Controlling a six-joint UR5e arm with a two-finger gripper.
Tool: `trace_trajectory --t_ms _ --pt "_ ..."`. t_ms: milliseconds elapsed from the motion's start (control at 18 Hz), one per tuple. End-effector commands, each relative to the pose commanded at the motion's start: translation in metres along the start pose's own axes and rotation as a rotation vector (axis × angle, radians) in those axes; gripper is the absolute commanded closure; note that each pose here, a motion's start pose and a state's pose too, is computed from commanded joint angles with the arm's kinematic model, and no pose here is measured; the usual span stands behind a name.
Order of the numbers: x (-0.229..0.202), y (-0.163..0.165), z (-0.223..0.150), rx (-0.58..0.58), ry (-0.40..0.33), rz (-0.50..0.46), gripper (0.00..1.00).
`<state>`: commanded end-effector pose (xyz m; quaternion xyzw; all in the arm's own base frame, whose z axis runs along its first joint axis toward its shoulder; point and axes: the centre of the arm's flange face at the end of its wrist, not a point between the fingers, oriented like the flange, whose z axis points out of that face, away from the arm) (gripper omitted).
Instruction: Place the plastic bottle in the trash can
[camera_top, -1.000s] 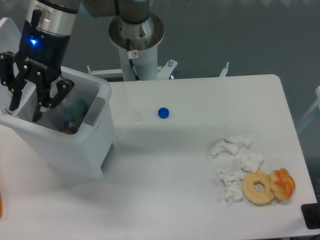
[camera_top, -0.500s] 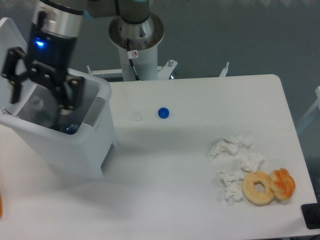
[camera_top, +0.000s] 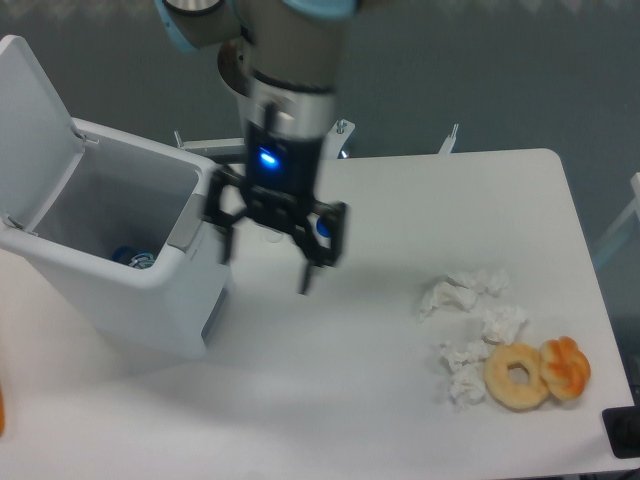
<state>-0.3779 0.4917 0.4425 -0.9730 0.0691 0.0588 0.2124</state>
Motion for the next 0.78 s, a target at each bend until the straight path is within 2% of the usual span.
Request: trace_trajectory --t_ms 111,389,500,778 --pt "-0.014 0.018 0.026 -0.097 -0.008 0.067 0.0" --pt "-0.036 0.048 0.099 -0.3 0.019 0.125 0.0" --pt "-0.037 0.051 0.105 -0.336 0.019 0.16 0.0" --pt "-0.034 0.054 0.112 -0.344 0.031 0.165 0.0"
